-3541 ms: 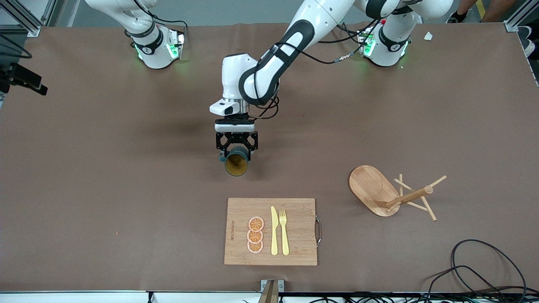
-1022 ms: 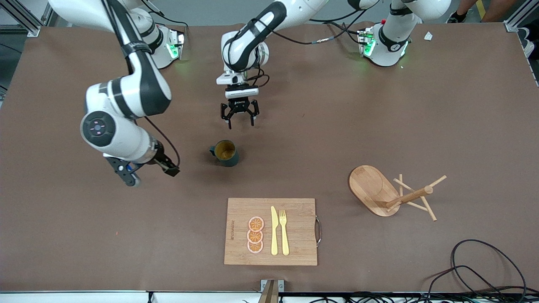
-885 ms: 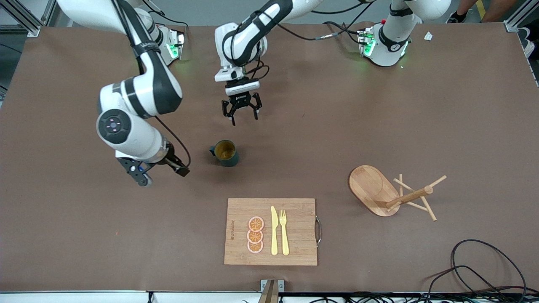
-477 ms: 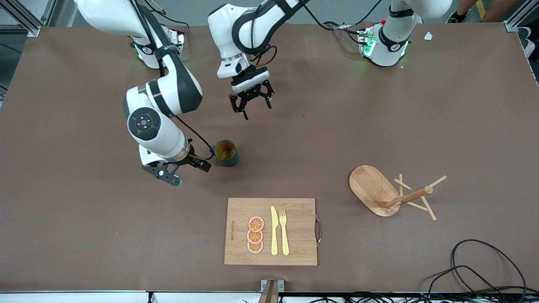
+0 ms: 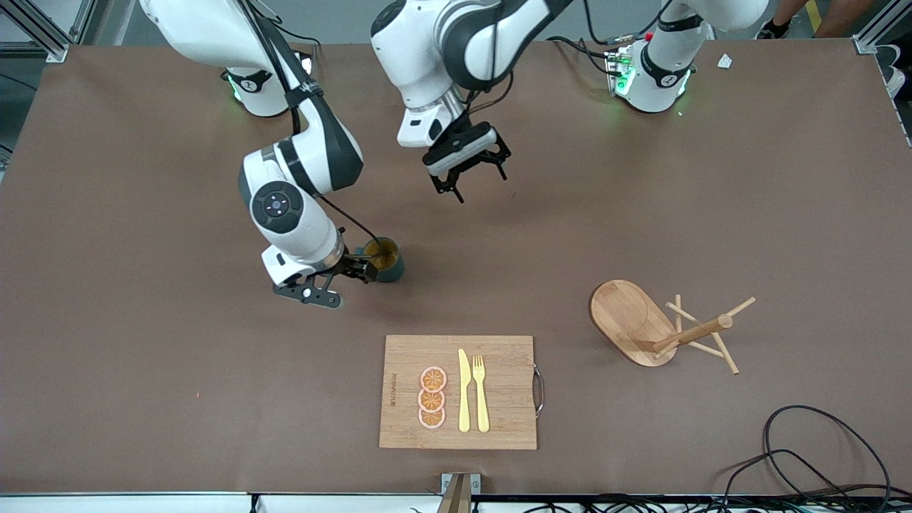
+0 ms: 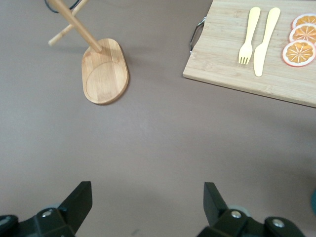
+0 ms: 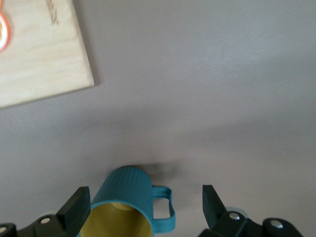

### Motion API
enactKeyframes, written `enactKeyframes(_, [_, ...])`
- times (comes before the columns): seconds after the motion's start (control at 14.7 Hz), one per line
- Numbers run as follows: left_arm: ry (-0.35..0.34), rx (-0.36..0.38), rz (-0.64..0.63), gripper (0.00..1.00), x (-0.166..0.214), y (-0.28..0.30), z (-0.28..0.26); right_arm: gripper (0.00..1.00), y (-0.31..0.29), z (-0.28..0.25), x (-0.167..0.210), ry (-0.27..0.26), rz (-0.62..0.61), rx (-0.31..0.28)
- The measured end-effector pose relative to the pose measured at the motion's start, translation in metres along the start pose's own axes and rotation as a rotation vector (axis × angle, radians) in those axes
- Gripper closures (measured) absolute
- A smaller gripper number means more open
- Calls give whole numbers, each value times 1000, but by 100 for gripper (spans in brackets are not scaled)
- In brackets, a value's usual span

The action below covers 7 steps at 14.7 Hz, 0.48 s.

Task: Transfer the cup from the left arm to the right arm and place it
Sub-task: 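Open and raise the left gripper while the right gripper grasps the mug, then carry the mug away with the right gripper while the left gripper retracts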

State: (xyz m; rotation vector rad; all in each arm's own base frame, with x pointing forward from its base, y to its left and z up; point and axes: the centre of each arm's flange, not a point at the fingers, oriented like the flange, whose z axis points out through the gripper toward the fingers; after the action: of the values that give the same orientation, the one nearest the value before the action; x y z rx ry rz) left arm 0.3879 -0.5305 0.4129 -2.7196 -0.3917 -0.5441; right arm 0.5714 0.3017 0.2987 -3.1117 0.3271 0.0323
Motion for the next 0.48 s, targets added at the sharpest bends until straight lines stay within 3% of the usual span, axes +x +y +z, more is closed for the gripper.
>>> enactKeyframes(0.48, [-125,-81,65,0,173,-99,2,0,-3,37,-28,20,-100,4])
